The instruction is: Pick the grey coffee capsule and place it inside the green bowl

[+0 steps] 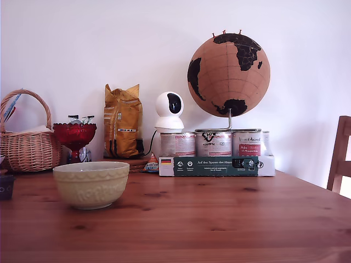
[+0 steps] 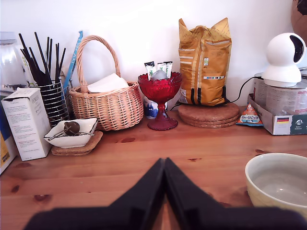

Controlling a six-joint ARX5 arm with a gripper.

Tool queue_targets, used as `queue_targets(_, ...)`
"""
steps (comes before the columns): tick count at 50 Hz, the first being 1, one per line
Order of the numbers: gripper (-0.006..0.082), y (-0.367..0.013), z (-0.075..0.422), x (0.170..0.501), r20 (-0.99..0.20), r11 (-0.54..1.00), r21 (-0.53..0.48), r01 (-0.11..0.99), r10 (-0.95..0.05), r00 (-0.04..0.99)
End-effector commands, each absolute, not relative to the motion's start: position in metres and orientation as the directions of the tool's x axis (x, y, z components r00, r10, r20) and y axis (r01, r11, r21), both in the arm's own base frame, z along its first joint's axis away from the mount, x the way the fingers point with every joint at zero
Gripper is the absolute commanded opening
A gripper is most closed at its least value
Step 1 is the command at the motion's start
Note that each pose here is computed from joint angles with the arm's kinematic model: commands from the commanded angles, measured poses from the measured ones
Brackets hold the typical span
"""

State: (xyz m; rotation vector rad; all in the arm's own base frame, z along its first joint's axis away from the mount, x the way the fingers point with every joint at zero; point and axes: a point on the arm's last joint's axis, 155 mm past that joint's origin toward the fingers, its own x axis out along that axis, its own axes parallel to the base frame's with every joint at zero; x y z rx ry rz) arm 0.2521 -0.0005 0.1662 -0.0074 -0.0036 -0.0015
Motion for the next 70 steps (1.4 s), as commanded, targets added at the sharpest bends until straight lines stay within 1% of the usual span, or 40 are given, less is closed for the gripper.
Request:
queue_targets(1, -0.0019, 0.002, 0.162, 0.253, 0.000, 1.000, -0.001, -0.008, 0.008, 1.000)
queue_targets(6, -0.0019, 0.002, 0.163, 0.253, 0.003, 1.000, -0.015, -0.008, 0.008, 1.000)
queue_targets(10, -0.0019, 0.002, 0.169, 0.252, 0.028, 0.997, -0.074, -0.005, 0.007, 1.000)
queue_targets(14, -0.0019, 0.000, 0.183, 0.252, 0.078, 0.988, -0.157, 0.012, 0.000, 0.997)
queue_targets(18, -0.0019, -0.003, 0.198, 0.249, 0.118, 0.978, -0.203, 0.043, -0.019, 0.993)
queue_targets(30, -0.0018, -0.011, 0.231, 0.242, 0.186, 0.972, -0.212, 0.100, -0.060, 0.981)
queue_targets(35, 0.0006, -0.010, 0.226, 0.245, 0.158, 0.973, -0.214, 0.091, -0.058, 0.986)
queue_targets(46, 0.0016, -0.010, 0.185, 0.266, -0.018, 0.973, -0.227, 0.050, -0.055, 0.998)
queue_targets(52, 0.0070, -0.010, 0.174, 0.276, -0.061, 0.977, -0.210, 0.040, -0.054, 0.997)
queue_targets(56, 0.0127, -0.007, 0.169, 0.282, -0.079, 0.980, -0.198, 0.025, -0.041, 0.996)
queue_targets(59, 0.0206, -0.007, 0.163, 0.287, -0.100, 0.984, -0.179, 0.021, -0.040, 0.994)
queue_targets(65, 0.0428, -0.007, 0.146, 0.295, -0.154, 0.988, -0.153, 0.016, -0.040, 0.987)
queue_targets(68, 0.0487, -0.007, 0.137, 0.298, -0.184, 0.988, -0.151, 0.012, -0.040, 0.982)
queue_targets(70, 0.0491, -0.007, 0.131, 0.299, -0.204, 0.990, -0.142, 0.011, -0.040, 0.978)
